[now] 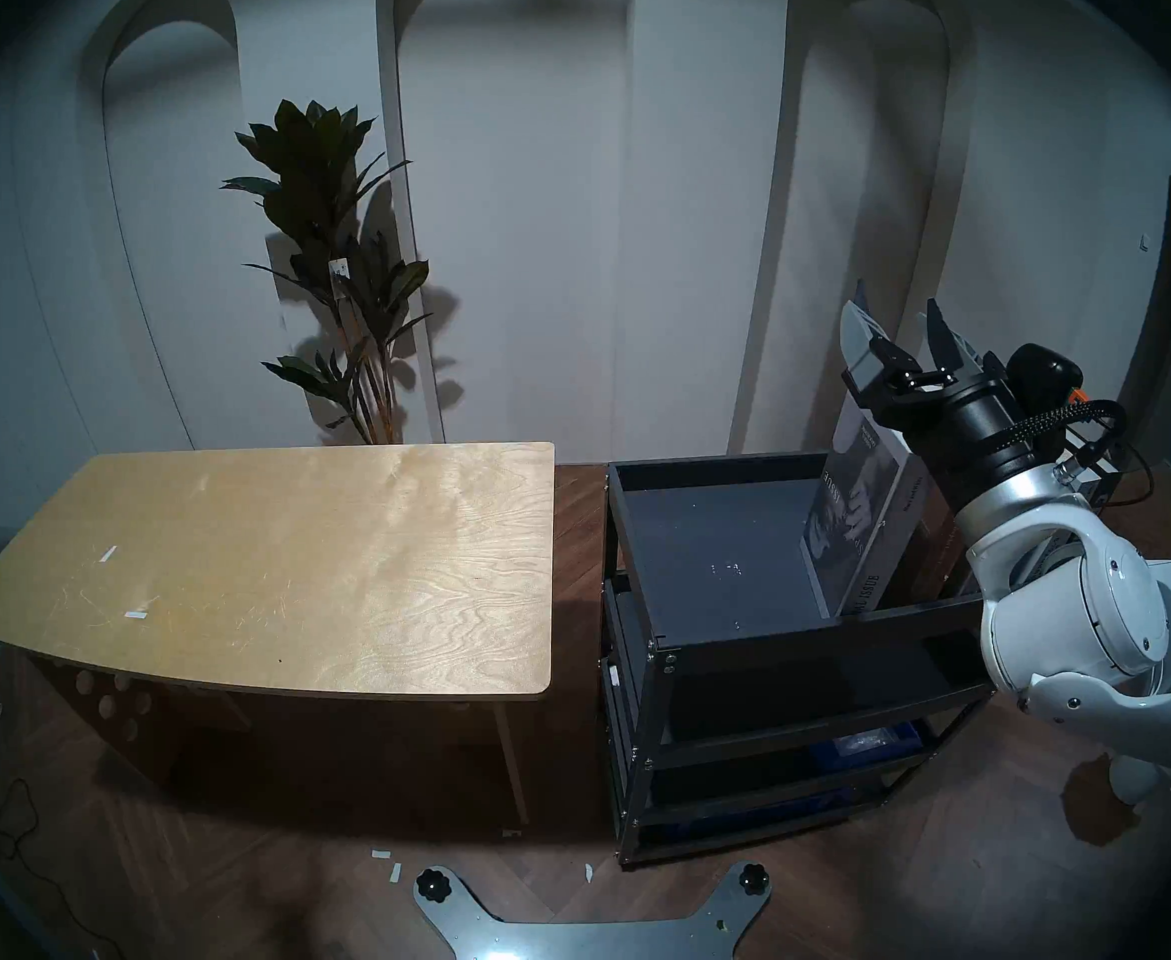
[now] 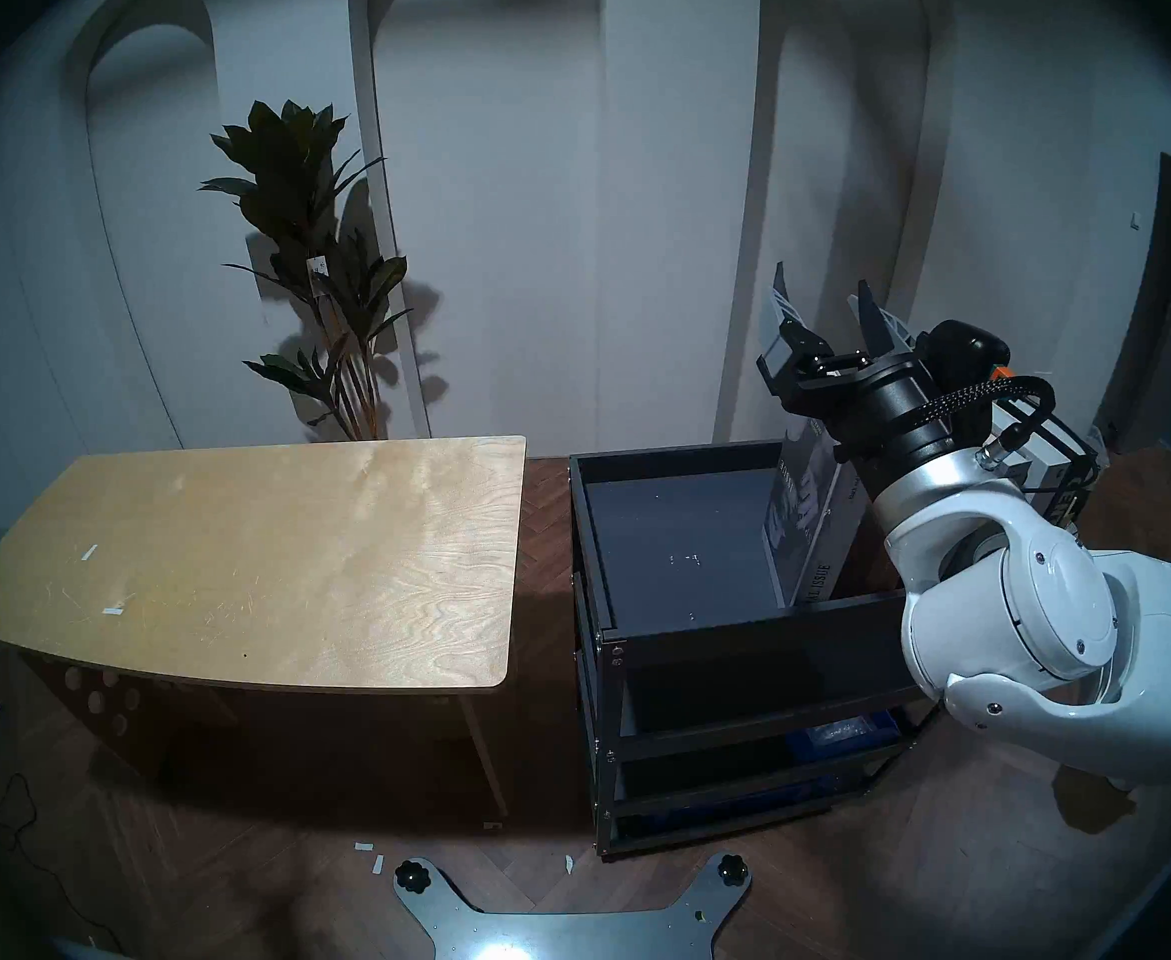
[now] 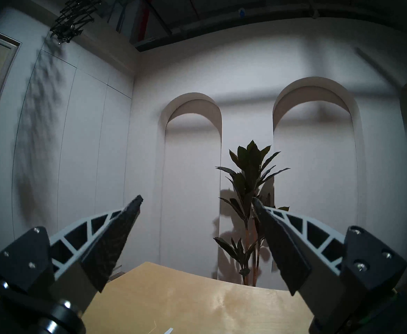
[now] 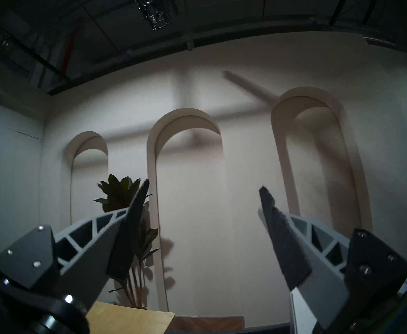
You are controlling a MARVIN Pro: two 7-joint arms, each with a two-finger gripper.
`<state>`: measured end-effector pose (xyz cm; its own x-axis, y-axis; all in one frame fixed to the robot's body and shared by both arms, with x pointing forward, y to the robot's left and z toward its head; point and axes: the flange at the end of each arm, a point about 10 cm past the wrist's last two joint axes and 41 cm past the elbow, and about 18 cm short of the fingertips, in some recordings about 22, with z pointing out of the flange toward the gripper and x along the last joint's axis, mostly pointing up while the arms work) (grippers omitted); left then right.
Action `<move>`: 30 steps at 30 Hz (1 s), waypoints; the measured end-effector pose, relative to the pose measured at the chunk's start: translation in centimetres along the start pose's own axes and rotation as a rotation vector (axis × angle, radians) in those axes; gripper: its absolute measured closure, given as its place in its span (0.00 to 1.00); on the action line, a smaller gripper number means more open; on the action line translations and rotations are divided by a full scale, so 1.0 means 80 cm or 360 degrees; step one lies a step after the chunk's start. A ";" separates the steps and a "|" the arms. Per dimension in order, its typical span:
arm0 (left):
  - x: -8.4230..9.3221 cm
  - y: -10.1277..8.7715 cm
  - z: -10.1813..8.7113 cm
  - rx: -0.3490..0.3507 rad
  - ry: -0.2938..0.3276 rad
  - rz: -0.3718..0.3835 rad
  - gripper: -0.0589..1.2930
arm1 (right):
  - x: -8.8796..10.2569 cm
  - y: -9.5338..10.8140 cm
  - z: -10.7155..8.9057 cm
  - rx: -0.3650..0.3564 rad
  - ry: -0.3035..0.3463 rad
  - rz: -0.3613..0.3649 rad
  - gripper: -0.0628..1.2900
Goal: Move the books from the display table onto the shelf, standing them upright with spines facing out and tallest at one end
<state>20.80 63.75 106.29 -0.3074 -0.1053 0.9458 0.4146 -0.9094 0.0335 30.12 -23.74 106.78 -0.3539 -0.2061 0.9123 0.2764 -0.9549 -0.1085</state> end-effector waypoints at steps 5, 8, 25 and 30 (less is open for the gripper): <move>0.008 -0.002 -0.010 -0.0006 0.0038 -0.0032 0.04 | -0.016 -0.007 -0.011 0.0075 -0.0059 0.0039 0.06; 0.007 0.002 -0.017 -0.0031 0.0041 -0.0055 0.04 | -0.032 -0.012 -0.024 0.0111 -0.0127 0.0082 0.06; -0.039 0.054 -0.053 -0.0313 -0.0107 -0.0133 0.04 | -0.094 -0.042 -0.085 0.0230 -0.0375 0.0318 0.06; -0.043 0.069 -0.063 -0.0411 -0.0133 -0.0119 0.04 | -0.109 -0.055 -0.105 0.0256 -0.0435 0.0403 0.06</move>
<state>19.83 57.04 101.56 -0.2527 -0.0104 0.9675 0.1579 -0.9870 0.0306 24.54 -19.53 95.97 -0.0122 -0.3456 0.9383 0.4682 -0.8311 -0.3001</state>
